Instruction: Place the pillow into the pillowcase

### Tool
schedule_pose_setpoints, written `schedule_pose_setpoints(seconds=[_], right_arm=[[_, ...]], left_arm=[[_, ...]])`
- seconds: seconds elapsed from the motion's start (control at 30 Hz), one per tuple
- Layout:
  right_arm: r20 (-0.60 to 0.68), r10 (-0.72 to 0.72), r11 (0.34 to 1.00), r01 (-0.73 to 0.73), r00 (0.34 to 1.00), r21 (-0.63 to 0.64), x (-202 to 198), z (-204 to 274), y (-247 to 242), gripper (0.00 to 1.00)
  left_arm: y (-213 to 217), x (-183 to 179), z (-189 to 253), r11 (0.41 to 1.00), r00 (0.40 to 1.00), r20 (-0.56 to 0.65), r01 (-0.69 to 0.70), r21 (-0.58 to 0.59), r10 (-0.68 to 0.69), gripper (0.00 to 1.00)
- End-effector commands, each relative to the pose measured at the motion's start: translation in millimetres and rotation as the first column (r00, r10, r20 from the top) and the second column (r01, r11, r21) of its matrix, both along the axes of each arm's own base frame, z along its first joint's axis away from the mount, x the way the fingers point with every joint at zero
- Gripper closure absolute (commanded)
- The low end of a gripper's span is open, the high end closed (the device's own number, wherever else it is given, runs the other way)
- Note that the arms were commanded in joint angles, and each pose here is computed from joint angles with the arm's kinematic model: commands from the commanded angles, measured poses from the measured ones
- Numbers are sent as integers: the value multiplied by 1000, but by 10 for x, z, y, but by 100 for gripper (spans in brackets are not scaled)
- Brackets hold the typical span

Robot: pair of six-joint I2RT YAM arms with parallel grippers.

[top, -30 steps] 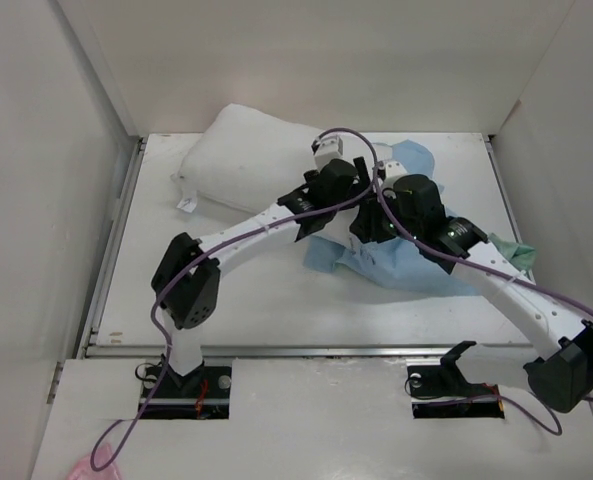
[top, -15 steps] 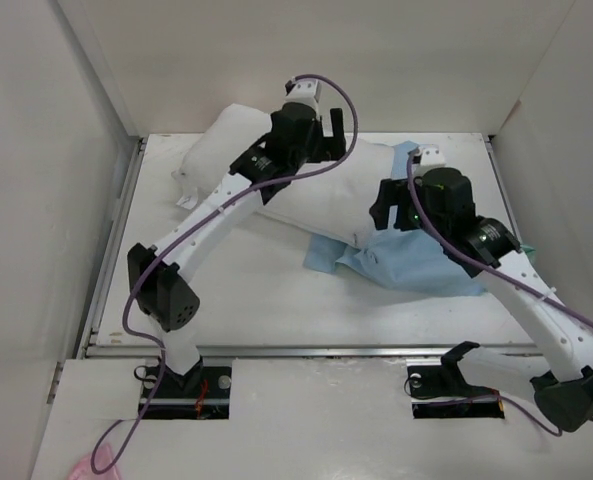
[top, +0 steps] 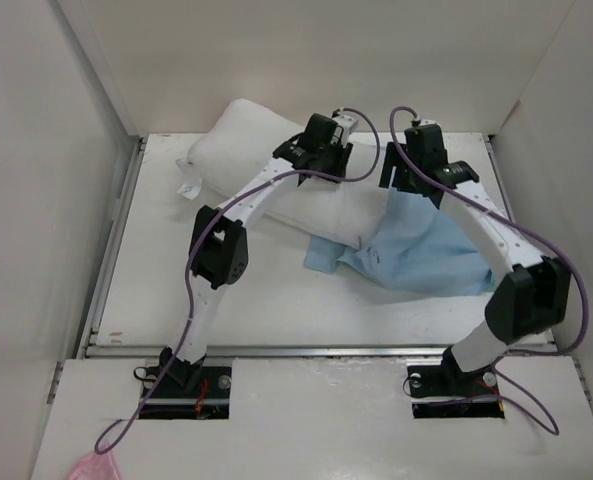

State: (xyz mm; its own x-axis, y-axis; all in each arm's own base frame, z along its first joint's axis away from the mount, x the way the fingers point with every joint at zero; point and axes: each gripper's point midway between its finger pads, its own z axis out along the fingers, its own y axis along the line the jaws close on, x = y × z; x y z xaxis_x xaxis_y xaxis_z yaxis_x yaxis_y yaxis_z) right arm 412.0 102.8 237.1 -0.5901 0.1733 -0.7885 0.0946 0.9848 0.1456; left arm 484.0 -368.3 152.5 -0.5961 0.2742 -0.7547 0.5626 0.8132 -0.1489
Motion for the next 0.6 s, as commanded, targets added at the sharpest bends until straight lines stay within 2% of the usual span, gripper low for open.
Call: schedule_pose_setpoints(seconds=[0.0,0.03,0.1,0.13,0.2,0.23,0.3,0.33,0.4,0.43,0.57], right_arm=[[-3,-34,999,34,999,-3,329,-82,19,22],[-14,-34,999,34,999,-6,384,-134,35,24],[-38,-53,998,52,998,-31,449,-205,10,33],[-66,-68,996,65,995,-55,452,-322,-22,35],[-67,-122,989,115,990,-90,434,-357,-129,36],[-58,-122,989,116,991,-86,453,-341,-124,39],[-49,-132,988,128,990,-83,482,-350,-167,56],[-40,-132,989,129,990,-78,502,-333,-162,77],[-30,-132,989,129,991,-74,542,-294,-150,97],[-15,-99,993,98,995,-64,574,-202,-100,100],[32,-37,998,38,999,-52,698,32,2,100]], left_arm=[[-185,-413,-256,983,975,-130,184,10,-181,77],[-155,-417,-314,987,977,-147,157,18,-153,100],[-97,-348,-282,992,985,-127,123,11,-120,100],[-26,-351,-362,994,987,-126,101,37,-96,100],[7,-286,-111,998,996,-70,59,-12,-59,100],[37,-327,-147,998,996,-72,59,-10,-59,100],[57,-303,106,998,999,-11,39,-43,-40,100],[62,-309,185,998,999,1,40,-50,-40,100],[86,-307,258,998,999,19,31,-53,-30,100],[92,-315,335,998,999,31,32,-61,-30,100],[-12,-412,647,990,994,73,87,-108,-80,100]])
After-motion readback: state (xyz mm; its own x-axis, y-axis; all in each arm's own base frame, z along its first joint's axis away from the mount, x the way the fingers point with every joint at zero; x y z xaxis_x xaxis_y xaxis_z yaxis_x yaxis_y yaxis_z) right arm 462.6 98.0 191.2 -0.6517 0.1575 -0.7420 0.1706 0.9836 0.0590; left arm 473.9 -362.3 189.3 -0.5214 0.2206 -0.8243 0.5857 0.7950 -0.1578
